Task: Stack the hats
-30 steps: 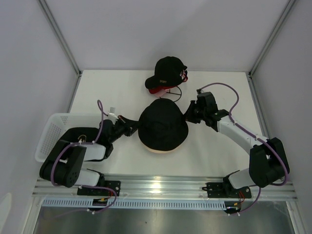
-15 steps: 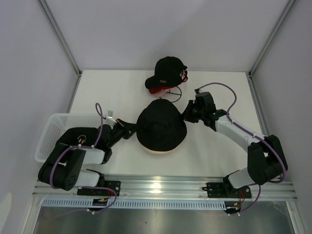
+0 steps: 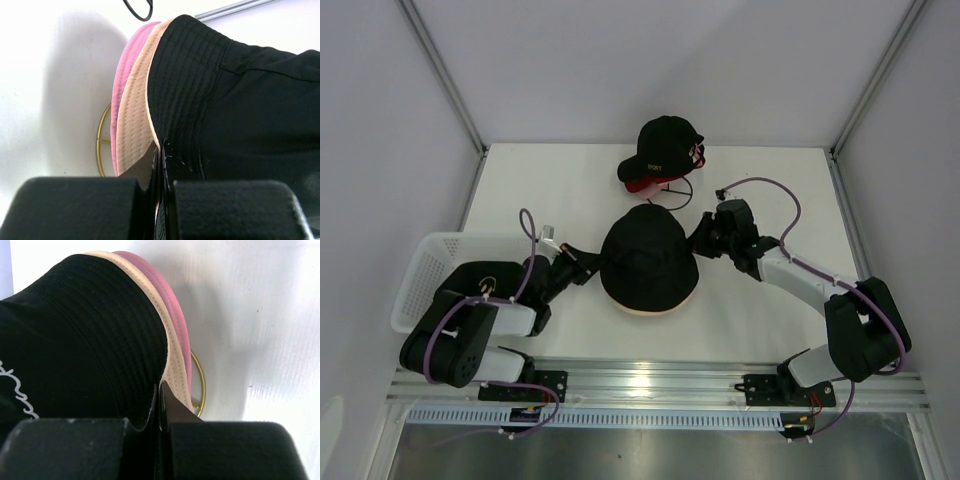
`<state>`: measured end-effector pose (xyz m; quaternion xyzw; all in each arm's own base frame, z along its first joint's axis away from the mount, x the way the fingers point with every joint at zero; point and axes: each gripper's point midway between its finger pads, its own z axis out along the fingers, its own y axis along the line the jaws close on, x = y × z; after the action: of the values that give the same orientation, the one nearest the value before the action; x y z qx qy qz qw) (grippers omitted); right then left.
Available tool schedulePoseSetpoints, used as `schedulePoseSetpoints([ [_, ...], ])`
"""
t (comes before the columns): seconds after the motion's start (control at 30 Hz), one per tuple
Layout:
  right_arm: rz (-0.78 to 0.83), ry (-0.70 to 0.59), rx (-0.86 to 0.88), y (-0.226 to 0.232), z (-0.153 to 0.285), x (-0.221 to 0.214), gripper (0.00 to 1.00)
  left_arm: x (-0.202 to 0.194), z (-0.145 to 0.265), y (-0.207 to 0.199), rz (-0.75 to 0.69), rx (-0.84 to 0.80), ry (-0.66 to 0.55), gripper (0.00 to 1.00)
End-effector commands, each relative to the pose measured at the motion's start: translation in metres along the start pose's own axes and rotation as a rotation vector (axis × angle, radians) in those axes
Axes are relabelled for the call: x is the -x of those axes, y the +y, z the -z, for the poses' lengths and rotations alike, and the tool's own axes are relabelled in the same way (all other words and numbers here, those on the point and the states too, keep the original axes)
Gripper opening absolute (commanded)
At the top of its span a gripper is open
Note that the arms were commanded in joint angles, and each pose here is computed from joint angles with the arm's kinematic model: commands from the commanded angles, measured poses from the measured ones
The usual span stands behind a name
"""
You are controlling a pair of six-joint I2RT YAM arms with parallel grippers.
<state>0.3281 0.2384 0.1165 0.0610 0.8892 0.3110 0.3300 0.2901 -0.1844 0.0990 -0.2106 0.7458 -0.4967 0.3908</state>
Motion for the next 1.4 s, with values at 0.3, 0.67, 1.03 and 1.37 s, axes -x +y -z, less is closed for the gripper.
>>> schedulePoseSetpoints([
  [0.3,0.078,0.055,-0.183,-0.034,0.014,-0.02,0.04,-0.009,0.016,0.033,-0.153,0.194,0.071,0.15],
  [0.67,0.205,-0.045,-0.225,-0.009,0.053,0.046,0.91,0.08,0.054,-0.051,-0.397,0.251,-0.211,0.9],
  [1.03,0.17,-0.303,-0.351,-0.034,0.147,0.139,0.99,0.155,0.14,-0.047,-0.331,0.772,-0.453,0.99],
  [1.37,0.174,-0.38,-0.108,-0.015,0.144,0.14,0.99,0.173,0.245,0.044,-0.038,1.254,-0.626,1.0],
])
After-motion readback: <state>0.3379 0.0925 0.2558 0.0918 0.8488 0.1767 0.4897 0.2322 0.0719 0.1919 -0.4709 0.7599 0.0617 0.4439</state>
